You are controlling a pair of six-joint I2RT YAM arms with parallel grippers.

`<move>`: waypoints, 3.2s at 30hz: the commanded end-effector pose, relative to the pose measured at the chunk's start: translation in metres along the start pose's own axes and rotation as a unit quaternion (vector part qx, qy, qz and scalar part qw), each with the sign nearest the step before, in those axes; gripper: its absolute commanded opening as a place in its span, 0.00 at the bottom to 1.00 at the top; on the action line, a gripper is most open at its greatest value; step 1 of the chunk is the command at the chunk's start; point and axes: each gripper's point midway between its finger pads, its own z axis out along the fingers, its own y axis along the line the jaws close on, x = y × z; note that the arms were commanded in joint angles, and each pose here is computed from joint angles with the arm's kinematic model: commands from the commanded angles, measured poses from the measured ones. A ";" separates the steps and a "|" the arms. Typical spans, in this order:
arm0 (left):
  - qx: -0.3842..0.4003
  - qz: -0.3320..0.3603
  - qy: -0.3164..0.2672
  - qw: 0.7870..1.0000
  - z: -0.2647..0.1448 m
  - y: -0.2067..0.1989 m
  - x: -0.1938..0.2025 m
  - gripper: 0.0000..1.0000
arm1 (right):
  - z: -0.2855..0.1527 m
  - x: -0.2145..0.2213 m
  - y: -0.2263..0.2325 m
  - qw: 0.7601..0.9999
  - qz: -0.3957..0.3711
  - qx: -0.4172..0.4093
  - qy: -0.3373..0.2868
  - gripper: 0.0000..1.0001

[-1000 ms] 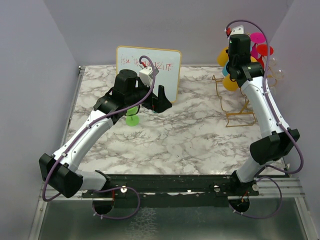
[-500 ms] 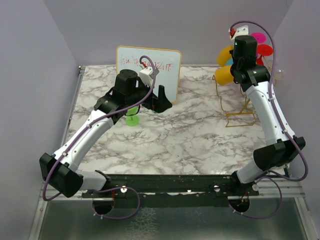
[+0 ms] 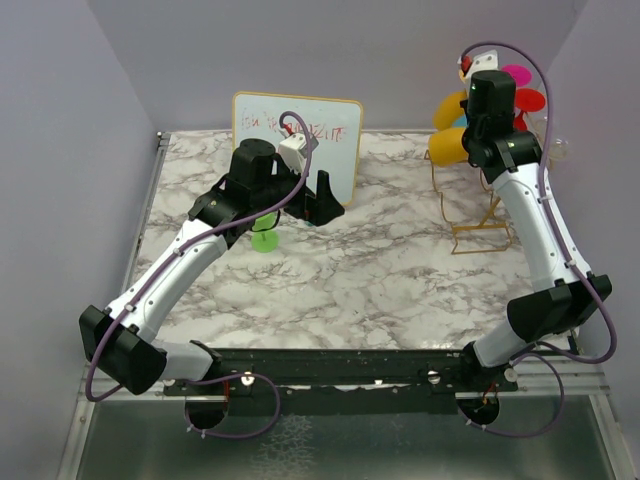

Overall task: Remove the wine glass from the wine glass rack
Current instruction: Pick up the wine glass from the wine rack, then place the wine glass at the center of the board.

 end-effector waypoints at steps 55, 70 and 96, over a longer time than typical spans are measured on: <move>-0.021 -0.007 -0.010 1.000 -0.005 0.004 -0.003 0.99 | -0.023 -0.030 0.020 0.999 -0.024 -0.026 -0.034 0.01; -0.028 -0.013 -0.033 0.999 -0.011 0.002 -0.012 0.99 | -0.050 -0.044 0.028 0.997 0.006 -0.061 -0.045 0.00; -0.033 -0.048 -0.113 0.992 -0.020 -0.001 -0.035 0.99 | -0.106 -0.029 0.116 0.931 0.173 -0.319 -0.044 0.00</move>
